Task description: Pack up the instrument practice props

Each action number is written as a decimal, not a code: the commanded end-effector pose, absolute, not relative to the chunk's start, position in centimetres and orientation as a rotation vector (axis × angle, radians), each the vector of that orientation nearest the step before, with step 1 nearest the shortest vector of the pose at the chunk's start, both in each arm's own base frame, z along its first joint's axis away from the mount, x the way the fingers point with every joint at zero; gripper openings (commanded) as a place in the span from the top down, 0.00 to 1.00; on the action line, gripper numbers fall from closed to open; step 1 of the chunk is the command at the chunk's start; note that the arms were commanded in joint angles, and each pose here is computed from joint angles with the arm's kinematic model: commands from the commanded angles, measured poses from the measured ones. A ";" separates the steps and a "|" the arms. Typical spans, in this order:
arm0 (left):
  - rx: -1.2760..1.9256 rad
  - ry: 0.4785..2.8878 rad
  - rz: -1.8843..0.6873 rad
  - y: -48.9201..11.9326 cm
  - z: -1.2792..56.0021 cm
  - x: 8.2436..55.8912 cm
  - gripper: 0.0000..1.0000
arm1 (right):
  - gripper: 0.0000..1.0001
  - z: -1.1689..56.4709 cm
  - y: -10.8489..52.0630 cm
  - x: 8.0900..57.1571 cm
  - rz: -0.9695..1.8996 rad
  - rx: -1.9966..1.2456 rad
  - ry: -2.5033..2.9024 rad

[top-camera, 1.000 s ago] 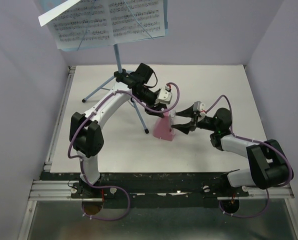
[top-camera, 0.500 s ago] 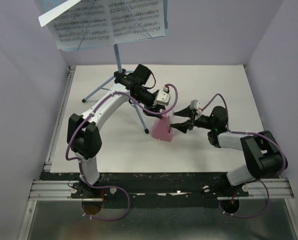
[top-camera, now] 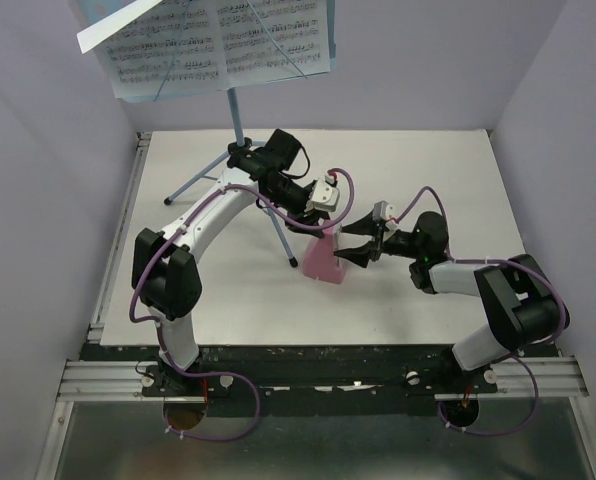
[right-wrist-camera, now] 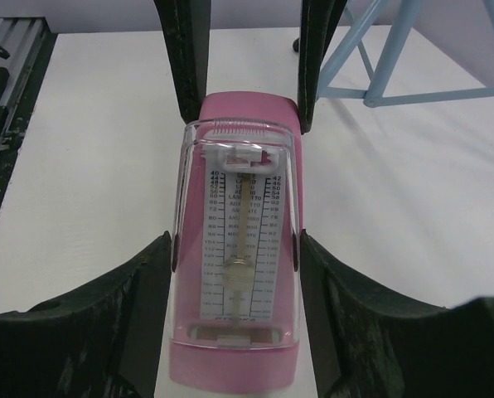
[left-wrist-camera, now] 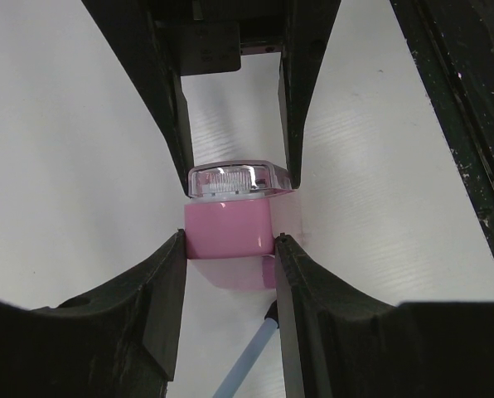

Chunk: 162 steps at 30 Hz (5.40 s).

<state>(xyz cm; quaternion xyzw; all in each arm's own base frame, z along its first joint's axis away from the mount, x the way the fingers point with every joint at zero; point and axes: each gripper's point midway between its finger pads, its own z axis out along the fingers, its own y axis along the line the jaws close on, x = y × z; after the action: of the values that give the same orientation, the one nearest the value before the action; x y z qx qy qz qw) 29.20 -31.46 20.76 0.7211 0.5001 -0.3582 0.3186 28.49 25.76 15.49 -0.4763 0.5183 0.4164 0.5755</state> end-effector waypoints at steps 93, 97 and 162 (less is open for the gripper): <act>2.070 1.398 -0.924 -28.3 16.1 27.5 1.00 | 1.00 11.5 25.1 30.7 0.757 -0.985 1.489; 2.069 1.393 -0.924 -28.3 16.1 27.4 1.00 | 1.00 11.8 24.6 31.4 0.658 -1.059 1.443; 1.864 1.398 -0.828 -31.0 18.0 27.0 0.01 | 0.00 16.6 27.0 26.8 0.857 -1.278 1.498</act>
<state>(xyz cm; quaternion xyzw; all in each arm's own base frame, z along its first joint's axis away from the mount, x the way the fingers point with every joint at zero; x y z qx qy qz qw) 26.21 -31.69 16.89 0.7234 0.5163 -0.3395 0.3081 26.58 27.42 14.92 -0.5290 0.6035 0.3620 0.4742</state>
